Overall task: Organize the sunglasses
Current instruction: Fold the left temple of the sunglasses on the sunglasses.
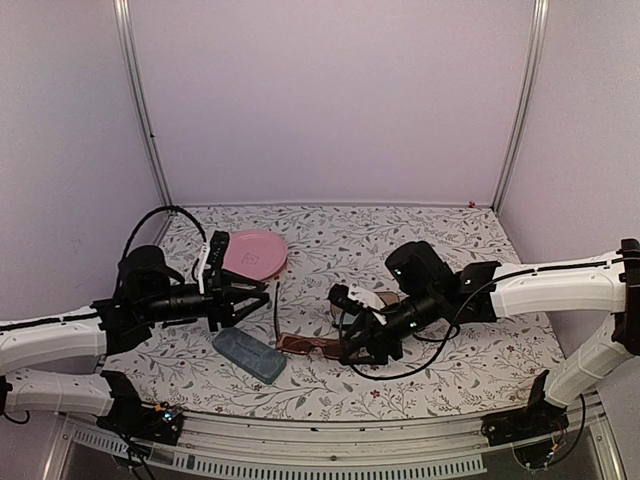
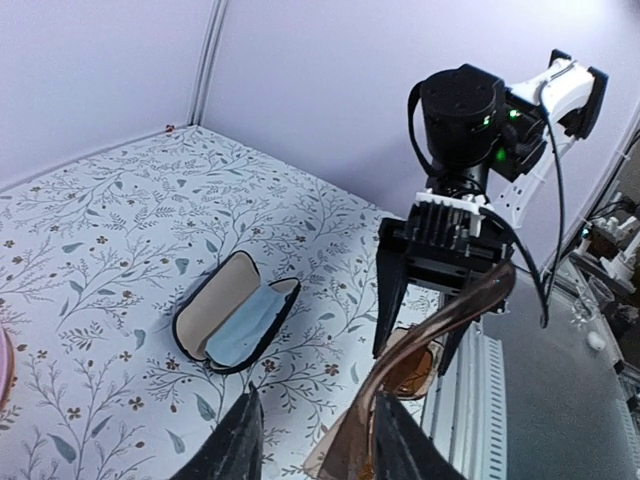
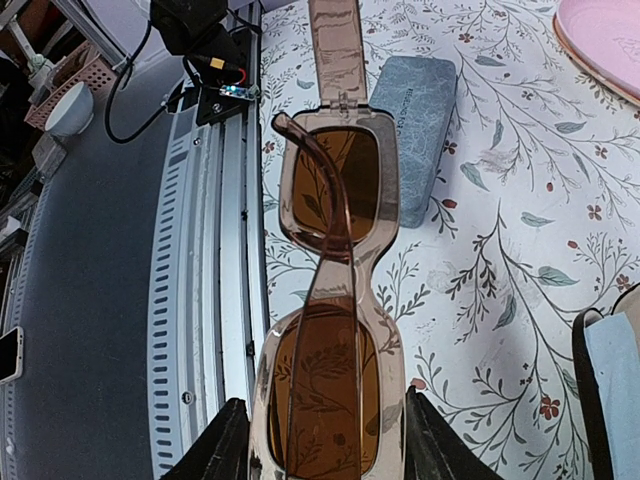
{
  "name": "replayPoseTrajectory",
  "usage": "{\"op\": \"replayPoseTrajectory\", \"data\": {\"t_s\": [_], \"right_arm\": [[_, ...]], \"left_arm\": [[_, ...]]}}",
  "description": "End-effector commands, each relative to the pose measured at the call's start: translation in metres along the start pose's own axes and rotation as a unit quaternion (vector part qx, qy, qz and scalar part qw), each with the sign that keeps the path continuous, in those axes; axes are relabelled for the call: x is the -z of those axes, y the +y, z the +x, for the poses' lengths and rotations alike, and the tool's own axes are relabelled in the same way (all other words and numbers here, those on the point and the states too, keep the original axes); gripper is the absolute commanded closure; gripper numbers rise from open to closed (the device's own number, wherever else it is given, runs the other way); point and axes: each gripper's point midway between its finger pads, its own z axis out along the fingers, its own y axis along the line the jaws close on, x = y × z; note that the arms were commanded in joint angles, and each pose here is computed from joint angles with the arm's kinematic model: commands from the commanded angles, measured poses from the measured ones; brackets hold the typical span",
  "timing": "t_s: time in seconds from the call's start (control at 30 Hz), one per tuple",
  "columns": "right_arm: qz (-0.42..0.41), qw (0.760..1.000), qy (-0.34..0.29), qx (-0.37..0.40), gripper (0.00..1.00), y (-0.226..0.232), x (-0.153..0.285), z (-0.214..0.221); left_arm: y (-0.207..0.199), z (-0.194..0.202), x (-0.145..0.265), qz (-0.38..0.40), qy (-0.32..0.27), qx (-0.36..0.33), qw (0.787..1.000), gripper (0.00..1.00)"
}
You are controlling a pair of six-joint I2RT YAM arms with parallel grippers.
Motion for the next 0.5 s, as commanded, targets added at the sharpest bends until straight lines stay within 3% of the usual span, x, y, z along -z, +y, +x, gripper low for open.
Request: {"op": "replayPoseTrajectory", "data": {"t_s": [0.0,0.47], "right_arm": [[-0.005,1.000,-0.019,0.016,0.64,0.003,0.004,-0.017],[0.002,1.000,-0.018,0.013,0.65,0.000,0.003,-0.016]], "left_arm": [[0.019,-0.013,-0.004,-0.043,-0.010,0.018,0.999,0.65],[0.001,-0.002,-0.021,0.014,0.014,0.032,0.999,0.74]]}}
